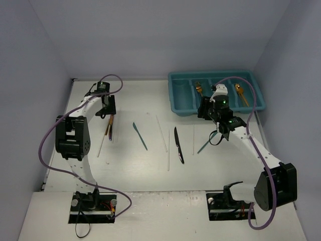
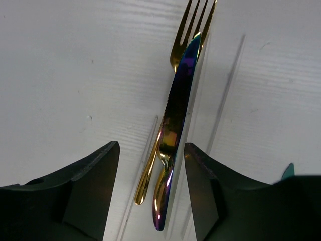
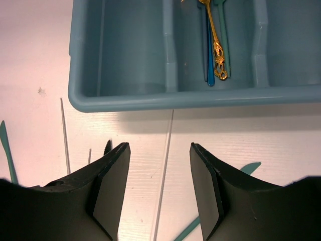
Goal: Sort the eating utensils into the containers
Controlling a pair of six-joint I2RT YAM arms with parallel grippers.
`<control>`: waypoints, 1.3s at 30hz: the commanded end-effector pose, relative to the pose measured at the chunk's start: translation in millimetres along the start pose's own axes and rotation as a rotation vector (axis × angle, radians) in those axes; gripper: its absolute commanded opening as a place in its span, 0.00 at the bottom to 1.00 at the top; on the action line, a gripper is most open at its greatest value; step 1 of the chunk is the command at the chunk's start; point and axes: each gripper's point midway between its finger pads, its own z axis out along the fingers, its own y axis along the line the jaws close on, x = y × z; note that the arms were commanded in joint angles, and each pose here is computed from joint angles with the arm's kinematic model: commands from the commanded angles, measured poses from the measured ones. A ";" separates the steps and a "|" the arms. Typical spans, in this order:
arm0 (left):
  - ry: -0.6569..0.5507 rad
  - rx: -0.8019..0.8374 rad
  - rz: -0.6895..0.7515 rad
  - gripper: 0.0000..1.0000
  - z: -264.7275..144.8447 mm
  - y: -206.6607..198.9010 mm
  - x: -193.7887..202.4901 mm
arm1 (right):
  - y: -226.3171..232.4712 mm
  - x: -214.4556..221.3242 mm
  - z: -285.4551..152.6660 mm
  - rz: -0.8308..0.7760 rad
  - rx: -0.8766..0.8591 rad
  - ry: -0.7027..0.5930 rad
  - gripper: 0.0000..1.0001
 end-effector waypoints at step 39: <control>-0.184 0.124 -0.035 0.51 69.9 -26.5 -94.6 | 16.0 -7.1 -8.7 0.037 -0.094 -0.043 0.49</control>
